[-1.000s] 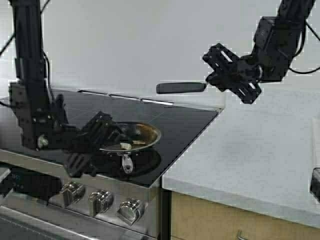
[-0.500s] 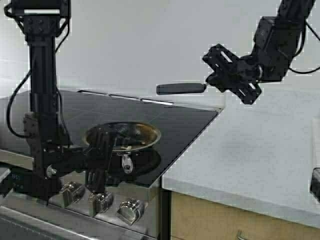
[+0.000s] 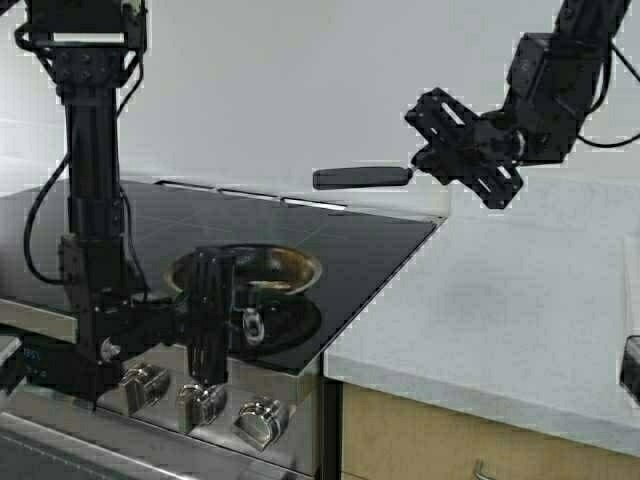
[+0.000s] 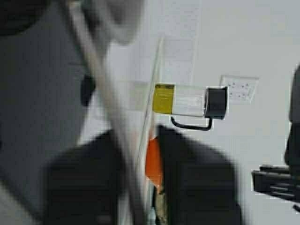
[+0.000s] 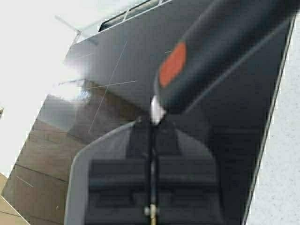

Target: Add oil to the pan and cook the shrimp and serve it

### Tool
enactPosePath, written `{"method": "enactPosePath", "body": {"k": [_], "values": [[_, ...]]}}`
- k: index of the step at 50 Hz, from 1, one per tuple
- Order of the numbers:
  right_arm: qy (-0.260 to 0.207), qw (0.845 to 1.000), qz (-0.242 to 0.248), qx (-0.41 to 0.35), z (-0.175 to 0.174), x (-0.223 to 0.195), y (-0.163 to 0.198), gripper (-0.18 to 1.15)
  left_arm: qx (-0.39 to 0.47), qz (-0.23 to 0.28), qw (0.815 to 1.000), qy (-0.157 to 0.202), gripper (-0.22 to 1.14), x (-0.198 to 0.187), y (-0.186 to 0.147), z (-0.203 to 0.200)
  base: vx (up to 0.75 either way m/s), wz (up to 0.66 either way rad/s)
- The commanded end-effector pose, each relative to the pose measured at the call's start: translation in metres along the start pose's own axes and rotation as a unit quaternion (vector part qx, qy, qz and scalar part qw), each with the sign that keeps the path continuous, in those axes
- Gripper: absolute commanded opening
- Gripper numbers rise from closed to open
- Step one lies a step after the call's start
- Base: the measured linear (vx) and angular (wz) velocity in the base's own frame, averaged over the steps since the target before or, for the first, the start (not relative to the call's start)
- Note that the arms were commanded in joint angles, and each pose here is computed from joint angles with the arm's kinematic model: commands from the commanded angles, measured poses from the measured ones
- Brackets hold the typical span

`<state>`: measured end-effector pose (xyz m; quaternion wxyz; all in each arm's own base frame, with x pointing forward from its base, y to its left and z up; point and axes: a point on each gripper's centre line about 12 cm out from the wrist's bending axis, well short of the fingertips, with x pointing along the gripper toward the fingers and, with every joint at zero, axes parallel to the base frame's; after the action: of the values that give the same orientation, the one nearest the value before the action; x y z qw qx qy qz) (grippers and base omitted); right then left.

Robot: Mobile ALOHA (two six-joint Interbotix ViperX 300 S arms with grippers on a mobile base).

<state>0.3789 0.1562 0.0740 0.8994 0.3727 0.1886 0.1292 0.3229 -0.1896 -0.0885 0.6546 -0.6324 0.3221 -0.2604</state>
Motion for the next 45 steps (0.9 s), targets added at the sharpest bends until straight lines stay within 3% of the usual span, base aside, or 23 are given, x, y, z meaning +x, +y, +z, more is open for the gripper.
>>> {"method": "enactPosePath", "body": {"k": [1,5,14,27,35,45], "values": [[-0.021,0.999,0.024,-0.001,0.015,0.001,0.018,0.08,-0.001,-0.021,1.0,0.003,0.09,0.006,-0.012,0.002,0.0,0.0],[-0.021,0.999,0.024,-0.004,0.016,0.001,0.018,0.08,0.001,-0.022,1.0,0.002,-0.08,0.007,-0.014,0.002,0.0,0.0],[-0.009,0.999,0.016,-0.032,0.014,0.006,0.018,0.08,0.003,-0.022,1.0,0.002,0.05,0.004,-0.02,0.001,0.0,0.0],[0.008,0.995,0.025,-0.101,0.006,0.019,0.034,0.08,0.021,-0.01,1.0,0.003,0.03,-0.009,-0.029,-0.005,0.0,0.0],[0.04,0.984,0.025,-0.175,-0.013,0.034,0.047,0.08,0.029,-0.004,1.0,0.003,0.03,-0.016,-0.036,-0.008,0.0,0.0],[0.041,0.971,0.017,-0.234,-0.031,0.049,0.048,0.08,0.034,0.009,0.999,0.004,0.03,-0.022,-0.045,-0.01,0.0,0.0]]}}
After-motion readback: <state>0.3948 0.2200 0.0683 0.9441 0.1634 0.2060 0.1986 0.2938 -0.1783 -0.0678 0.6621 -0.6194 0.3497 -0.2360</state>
